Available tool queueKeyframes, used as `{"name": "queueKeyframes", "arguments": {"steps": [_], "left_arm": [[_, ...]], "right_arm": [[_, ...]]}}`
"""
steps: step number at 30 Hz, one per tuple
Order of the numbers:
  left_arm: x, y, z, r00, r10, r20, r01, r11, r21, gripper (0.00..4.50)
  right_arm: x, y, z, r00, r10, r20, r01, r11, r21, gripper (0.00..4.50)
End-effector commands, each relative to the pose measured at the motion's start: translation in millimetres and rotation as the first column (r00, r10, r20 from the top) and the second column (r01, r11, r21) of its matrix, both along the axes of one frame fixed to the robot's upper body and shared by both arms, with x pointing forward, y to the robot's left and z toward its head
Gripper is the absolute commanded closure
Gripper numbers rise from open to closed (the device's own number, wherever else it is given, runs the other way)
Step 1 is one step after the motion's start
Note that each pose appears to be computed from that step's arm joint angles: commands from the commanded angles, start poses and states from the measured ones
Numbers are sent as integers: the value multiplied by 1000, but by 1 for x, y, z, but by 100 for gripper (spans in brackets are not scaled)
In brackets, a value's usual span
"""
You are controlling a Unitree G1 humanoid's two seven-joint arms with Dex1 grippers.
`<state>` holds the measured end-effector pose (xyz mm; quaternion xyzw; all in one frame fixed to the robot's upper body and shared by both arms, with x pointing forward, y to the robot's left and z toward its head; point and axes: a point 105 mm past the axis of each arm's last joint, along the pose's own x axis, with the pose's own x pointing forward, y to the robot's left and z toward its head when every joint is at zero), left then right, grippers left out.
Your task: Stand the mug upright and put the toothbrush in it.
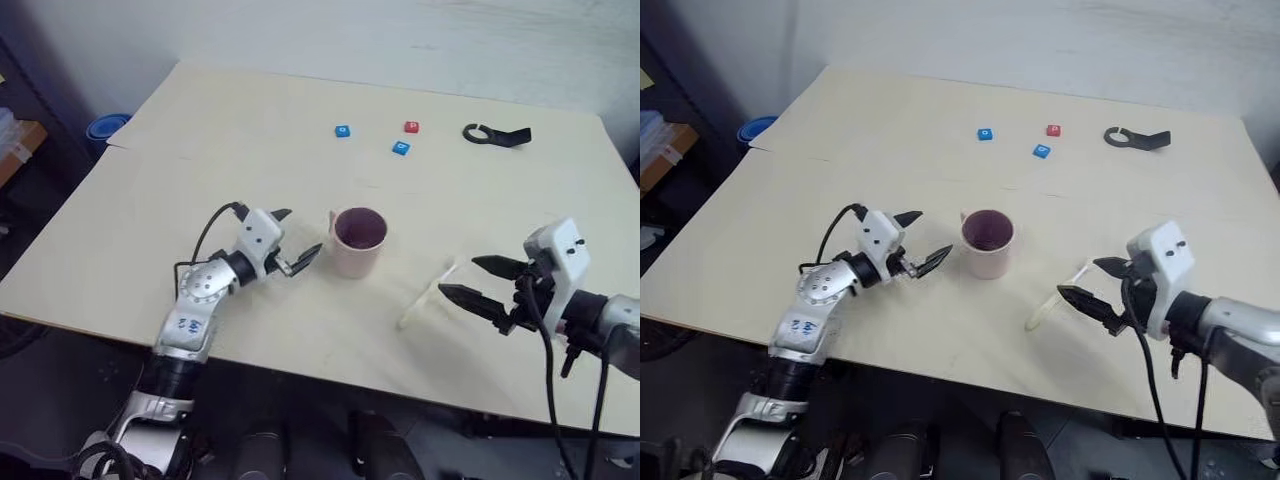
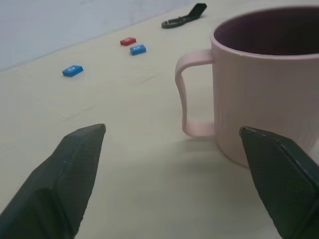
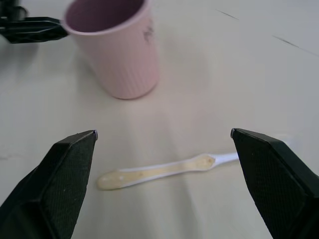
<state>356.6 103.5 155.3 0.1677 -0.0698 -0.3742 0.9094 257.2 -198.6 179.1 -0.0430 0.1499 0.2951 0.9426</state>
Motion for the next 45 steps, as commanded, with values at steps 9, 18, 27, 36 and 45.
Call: {"name": "queueKeyframes", "arguments": {"steps": [9,18,27,36,45], "left_arm": [[-60,58,74,867,-320,-381,404,900,163,2],[-81,58,120,810,-451,-373,554,799,236,2],[-84,52,123,802,-483,-352,576,782,238,0],[-86,50,126,806,-488,-334,572,787,229,0],[-83,49,123,814,-483,-322,560,799,218,0]], "right_arm": [[25,4,-30,919,-352,-180,391,877,280,0],[45,49,-66,894,-255,-369,397,834,384,0],[69,58,-94,894,-222,-389,360,872,330,19],[69,65,-97,900,-204,-384,331,894,302,295],[68,54,-86,911,-221,-348,329,898,292,393]]}}
